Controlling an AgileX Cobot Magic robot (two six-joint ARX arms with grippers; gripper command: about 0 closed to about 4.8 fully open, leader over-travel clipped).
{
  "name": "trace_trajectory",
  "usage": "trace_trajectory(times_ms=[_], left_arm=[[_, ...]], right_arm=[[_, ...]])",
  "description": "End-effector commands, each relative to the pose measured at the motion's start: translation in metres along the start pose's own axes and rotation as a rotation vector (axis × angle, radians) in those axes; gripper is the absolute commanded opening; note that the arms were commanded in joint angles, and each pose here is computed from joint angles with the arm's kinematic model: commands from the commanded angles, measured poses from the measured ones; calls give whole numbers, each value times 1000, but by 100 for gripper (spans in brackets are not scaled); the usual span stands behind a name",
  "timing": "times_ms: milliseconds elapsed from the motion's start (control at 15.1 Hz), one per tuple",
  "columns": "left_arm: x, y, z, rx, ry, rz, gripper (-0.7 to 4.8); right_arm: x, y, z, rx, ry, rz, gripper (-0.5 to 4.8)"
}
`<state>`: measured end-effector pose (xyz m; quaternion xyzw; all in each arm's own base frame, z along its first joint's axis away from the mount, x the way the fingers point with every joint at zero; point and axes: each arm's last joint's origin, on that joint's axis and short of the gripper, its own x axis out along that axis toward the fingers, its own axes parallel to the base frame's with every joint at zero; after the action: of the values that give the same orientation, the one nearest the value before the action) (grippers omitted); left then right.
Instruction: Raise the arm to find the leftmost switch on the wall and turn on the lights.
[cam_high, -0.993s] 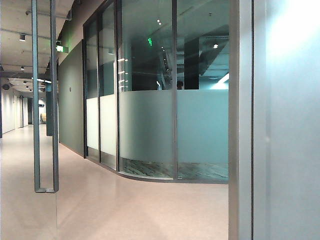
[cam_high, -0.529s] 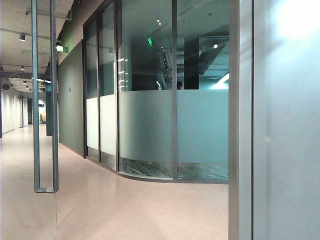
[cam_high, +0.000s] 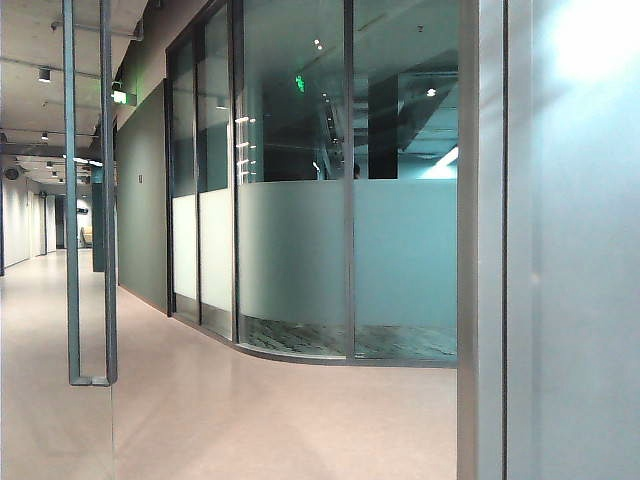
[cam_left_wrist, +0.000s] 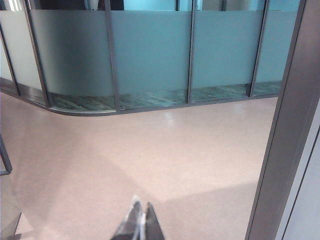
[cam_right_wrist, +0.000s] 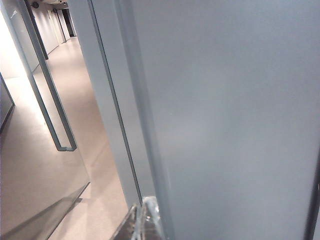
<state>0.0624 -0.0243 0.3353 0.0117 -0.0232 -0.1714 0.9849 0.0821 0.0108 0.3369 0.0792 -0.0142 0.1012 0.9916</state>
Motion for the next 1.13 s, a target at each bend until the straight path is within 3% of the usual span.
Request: trace_trajectory(times_ms=[66,265,331,596,662,728,993,1125], left_arm=[[0,0,2,0,-13,-5,-5],[0,0,2,0,-13,-5,-5],[-1,0,1,35,-9,8,-5],[-3,8,-8,19,34,178,-5],[0,14,-28,19,48,271,-5],[2,17,-42,9,46,296,-5],[12,24,-103,-54,-19,345,-5],[15,27,-125,-84,2,370,-5]], right_arm=[[-1,1,2,-1,-17,4,-1],[-1,1,2,-1,-16,5,-1],[-1,1,2,-1,-16,4,-1],[-1,1,2,-1,-16,4,-1],[-1,1,2,-1,-16,5,-1],[-1,1,2,-1,-16,4,-1],[-1,1,2,-1,-16,7,-1],[-1,1,2,-1,-16,5,-1]])
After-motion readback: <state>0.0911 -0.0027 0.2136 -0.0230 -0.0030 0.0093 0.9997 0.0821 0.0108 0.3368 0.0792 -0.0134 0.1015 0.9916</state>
